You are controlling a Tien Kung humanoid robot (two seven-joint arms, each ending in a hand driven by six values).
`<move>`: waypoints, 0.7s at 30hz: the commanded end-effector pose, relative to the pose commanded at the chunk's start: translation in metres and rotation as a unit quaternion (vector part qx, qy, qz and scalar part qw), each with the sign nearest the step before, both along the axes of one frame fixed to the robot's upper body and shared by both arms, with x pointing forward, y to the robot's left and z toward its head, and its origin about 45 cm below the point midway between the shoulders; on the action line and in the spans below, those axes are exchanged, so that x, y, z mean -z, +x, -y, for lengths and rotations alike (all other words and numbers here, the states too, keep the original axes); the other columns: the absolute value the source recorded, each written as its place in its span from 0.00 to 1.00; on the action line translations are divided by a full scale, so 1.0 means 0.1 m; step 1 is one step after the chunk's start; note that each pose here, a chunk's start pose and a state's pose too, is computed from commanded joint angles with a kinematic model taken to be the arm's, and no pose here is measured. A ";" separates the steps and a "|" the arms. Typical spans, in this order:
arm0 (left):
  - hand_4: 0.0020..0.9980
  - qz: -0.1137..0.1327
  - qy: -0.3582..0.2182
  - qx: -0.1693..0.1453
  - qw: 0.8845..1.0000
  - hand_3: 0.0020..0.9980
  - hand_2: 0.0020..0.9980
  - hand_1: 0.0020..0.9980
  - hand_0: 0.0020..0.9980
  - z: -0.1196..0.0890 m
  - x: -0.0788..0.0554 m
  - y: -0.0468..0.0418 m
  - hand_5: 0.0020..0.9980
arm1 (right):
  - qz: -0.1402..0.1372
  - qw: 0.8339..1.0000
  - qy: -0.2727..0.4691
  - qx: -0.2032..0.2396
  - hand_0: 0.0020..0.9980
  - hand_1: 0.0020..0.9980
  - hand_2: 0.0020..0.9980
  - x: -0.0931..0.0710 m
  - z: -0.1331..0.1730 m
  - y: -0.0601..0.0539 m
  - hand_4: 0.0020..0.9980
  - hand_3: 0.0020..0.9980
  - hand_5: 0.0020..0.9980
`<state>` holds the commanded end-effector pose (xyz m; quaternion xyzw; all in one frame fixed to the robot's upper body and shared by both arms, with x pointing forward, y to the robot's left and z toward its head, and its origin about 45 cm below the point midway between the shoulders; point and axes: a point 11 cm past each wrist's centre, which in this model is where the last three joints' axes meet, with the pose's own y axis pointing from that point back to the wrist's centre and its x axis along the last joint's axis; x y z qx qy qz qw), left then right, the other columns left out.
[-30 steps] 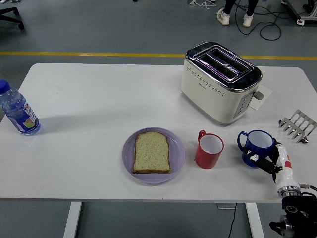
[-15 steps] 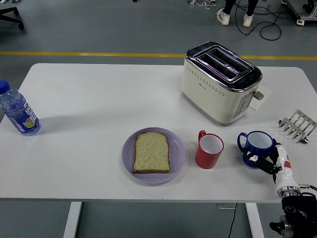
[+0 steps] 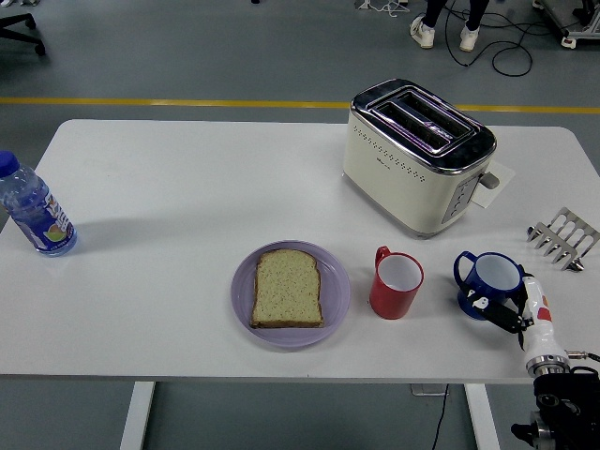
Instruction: Pick up the cup,pour liquid into bread,place the cup on the desk
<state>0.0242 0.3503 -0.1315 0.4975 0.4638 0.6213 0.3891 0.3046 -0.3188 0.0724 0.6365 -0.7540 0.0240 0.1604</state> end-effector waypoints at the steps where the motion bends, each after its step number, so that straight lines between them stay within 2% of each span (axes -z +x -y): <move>1: 0.24 0.000 0.000 0.000 1.000 0.51 0.65 0.64 0.63 0.00 0.00 -0.001 0.86 | 0.000 1.000 0.000 0.000 0.67 0.62 0.78 0.00 0.00 0.00 0.84 0.91 0.00; 5: 0.24 -0.001 0.000 0.000 1.000 0.51 0.65 0.64 0.63 0.00 0.00 -0.013 0.86 | 0.002 1.000 -0.002 -0.003 0.67 0.62 0.78 0.00 -0.01 -0.01 0.84 0.91 0.00; 6: 0.24 -0.002 0.000 0.001 1.000 0.51 0.65 0.64 0.63 0.00 0.00 -0.016 0.86 | 0.004 1.000 -0.001 -0.003 0.76 0.68 0.85 -0.01 -0.01 -0.01 0.85 0.98 0.00; 11: 0.24 -0.001 0.000 0.000 1.000 0.51 0.65 0.64 0.63 0.00 0.00 -0.010 0.86 | 0.013 1.000 -0.003 -0.006 0.76 0.68 0.85 -0.03 -0.02 0.00 0.85 0.98 0.00; 12: 0.24 0.000 -0.001 0.001 1.000 0.50 0.65 0.64 0.63 0.00 0.00 -0.003 0.86 | 0.015 1.000 -0.003 -0.006 0.83 0.74 0.91 -0.04 -0.02 0.01 0.88 1.00 0.00; 21: 0.24 0.004 0.000 -0.002 1.000 0.51 0.65 0.64 0.63 0.00 0.00 0.040 0.86 | 0.022 1.000 -0.013 0.002 0.86 0.76 0.92 -0.07 0.00 0.03 0.87 1.00 0.00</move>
